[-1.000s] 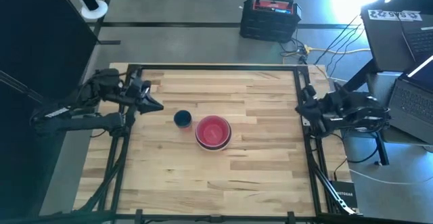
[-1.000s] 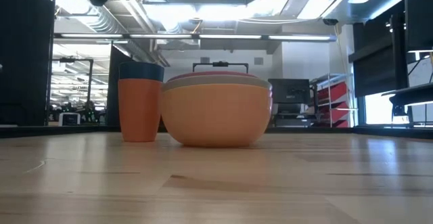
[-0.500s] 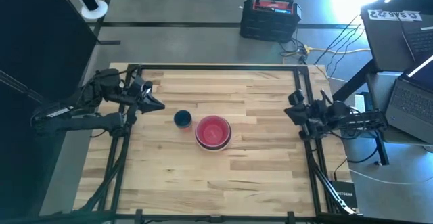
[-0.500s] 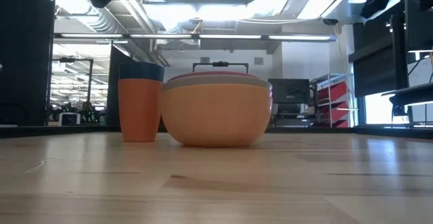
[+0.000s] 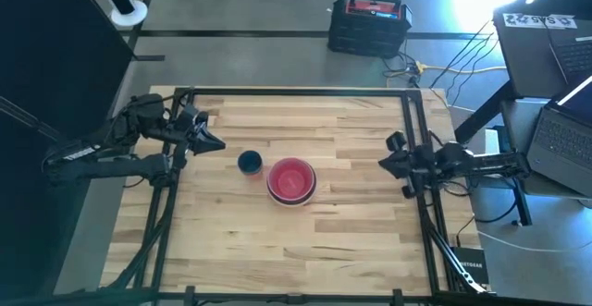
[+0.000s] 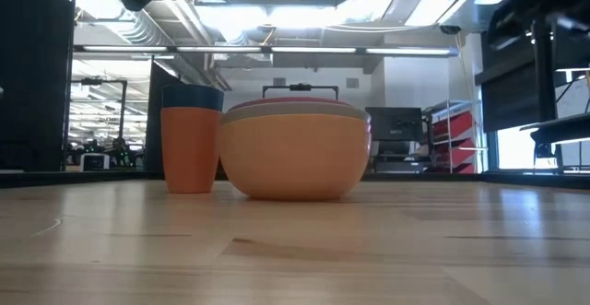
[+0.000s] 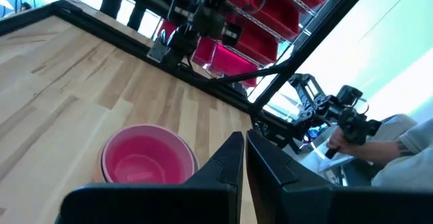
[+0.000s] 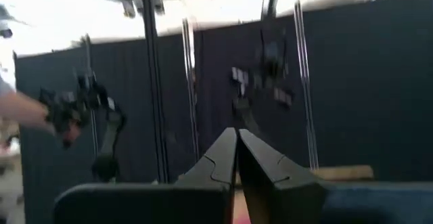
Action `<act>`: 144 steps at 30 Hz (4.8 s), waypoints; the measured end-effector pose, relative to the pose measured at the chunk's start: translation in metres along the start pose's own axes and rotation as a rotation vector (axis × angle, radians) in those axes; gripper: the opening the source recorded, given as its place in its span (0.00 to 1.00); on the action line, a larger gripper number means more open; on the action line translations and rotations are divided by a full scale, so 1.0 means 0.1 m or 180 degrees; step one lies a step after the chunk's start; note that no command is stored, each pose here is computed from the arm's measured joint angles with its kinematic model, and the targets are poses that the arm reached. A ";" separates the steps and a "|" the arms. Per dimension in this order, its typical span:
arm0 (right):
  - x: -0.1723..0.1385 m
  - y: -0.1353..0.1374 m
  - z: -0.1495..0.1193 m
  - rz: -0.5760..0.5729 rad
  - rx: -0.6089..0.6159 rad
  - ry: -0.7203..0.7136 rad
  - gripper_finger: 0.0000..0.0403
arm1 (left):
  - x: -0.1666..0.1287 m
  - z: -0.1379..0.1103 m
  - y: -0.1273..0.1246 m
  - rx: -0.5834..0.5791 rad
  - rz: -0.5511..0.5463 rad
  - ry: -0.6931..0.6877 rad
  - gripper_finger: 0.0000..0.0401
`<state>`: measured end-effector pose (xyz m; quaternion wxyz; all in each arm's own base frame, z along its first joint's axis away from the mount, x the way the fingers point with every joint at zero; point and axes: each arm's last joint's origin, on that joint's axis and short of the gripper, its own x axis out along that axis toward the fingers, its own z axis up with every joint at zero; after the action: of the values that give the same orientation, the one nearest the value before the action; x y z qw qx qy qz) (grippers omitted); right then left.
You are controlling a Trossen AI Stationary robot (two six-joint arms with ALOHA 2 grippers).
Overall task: Nest bowls inside each other
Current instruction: Return to Home Position
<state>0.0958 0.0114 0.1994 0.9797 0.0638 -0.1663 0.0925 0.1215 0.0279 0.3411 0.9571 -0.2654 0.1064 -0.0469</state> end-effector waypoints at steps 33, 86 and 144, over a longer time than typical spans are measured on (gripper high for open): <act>-0.12 -0.17 -0.28 -0.0780 -0.0180 0.0956 0.00 | 0.00 -0.02 0.01 0.0114 0.0032 0.0060 0.00; -0.12 -0.18 -0.28 -0.0814 -0.0194 0.0962 0.00 | 0.01 -1.44 0.70 0.1328 0.0493 -0.0939 0.00; -0.12 -0.18 -0.28 -0.0814 -0.0193 0.0965 0.00 | 0.09 -1.56 0.80 0.1437 0.0605 -0.0838 0.00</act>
<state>0.0973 -0.0035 0.1670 0.9987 0.0401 -0.0102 -0.0292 0.0969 0.0173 0.1671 0.9977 -0.0380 -0.0076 0.0554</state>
